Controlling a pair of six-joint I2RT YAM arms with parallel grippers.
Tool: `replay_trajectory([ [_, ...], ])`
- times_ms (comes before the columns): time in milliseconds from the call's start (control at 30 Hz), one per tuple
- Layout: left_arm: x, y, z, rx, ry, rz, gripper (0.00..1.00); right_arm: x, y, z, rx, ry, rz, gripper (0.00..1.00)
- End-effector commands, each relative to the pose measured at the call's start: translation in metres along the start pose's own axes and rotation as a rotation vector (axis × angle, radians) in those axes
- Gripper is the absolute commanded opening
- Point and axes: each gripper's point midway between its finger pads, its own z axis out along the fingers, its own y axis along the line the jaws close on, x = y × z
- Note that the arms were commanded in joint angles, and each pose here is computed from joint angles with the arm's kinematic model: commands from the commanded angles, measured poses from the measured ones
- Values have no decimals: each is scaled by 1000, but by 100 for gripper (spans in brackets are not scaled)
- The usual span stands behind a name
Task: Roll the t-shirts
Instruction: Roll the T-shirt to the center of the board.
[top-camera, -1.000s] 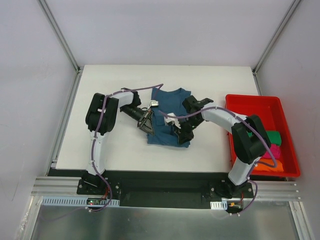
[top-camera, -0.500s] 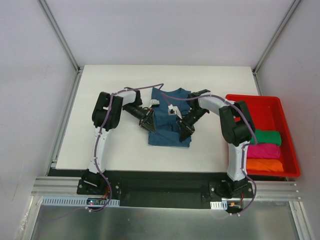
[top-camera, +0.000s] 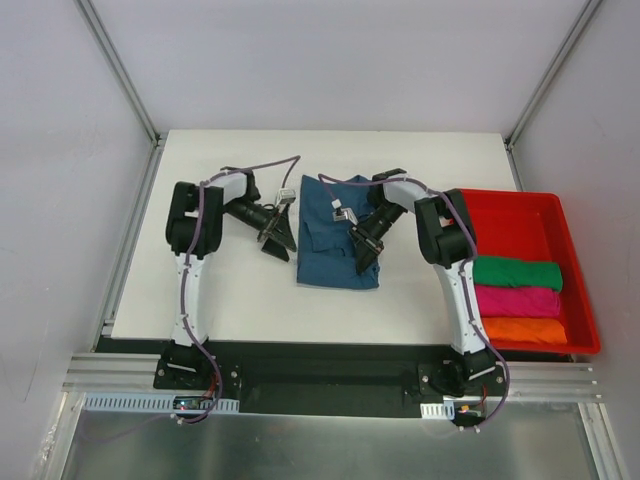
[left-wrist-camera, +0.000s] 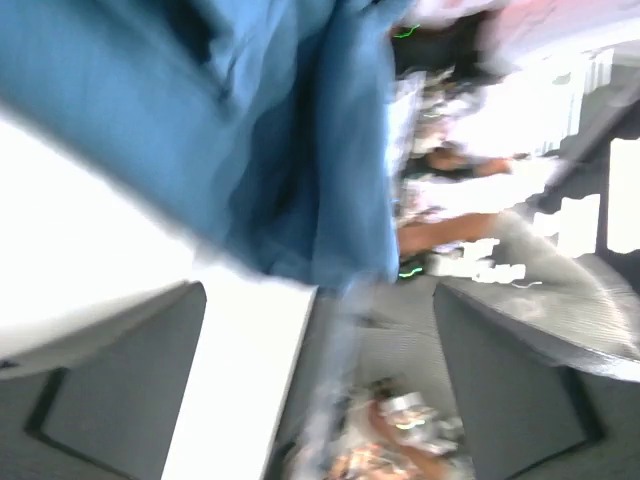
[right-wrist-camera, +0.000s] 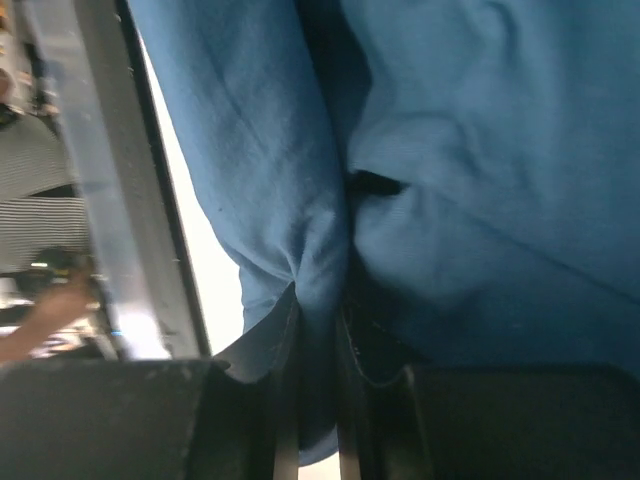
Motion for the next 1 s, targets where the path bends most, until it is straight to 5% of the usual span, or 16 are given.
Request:
replay_trajectory([
  [0, -1, -21, -34, -202, -30, 239, 99, 24, 27, -12, -101, 159, 261, 10],
  [167, 7, -19, -58, -552, -6, 496, 99, 24, 23, -11, -87, 176, 286, 11],
  [233, -3, -24, -72, -735, -99, 595, 99, 25, 21, -9, -68, 192, 297, 11],
  [333, -29, -74, -101, -1015, -378, 779, 99, 29, 21, -6, -58, 220, 288, 11],
  [433, -57, -140, -109, -1023, -708, 783, 99, 29, 21, -5, -53, 221, 281, 11],
  [533, -42, -179, -52, -817, -476, 1090, 96, 29, 21, -6, -52, 219, 281, 12],
  [600, -28, -181, -33, -850, -314, 1390, 99, 29, 21, -6, -52, 222, 279, 12],
  [667, -5, -152, 4, -854, -118, 1608, 95, 29, 20, -6, -51, 224, 284, 13],
  [767, 30, -130, 36, -770, -1, 1880, 91, 29, 20, -5, -53, 227, 291, 13],
  [967, 53, -92, 63, -657, 140, 1941, 85, 28, 20, -5, -73, 238, 311, 14],
])
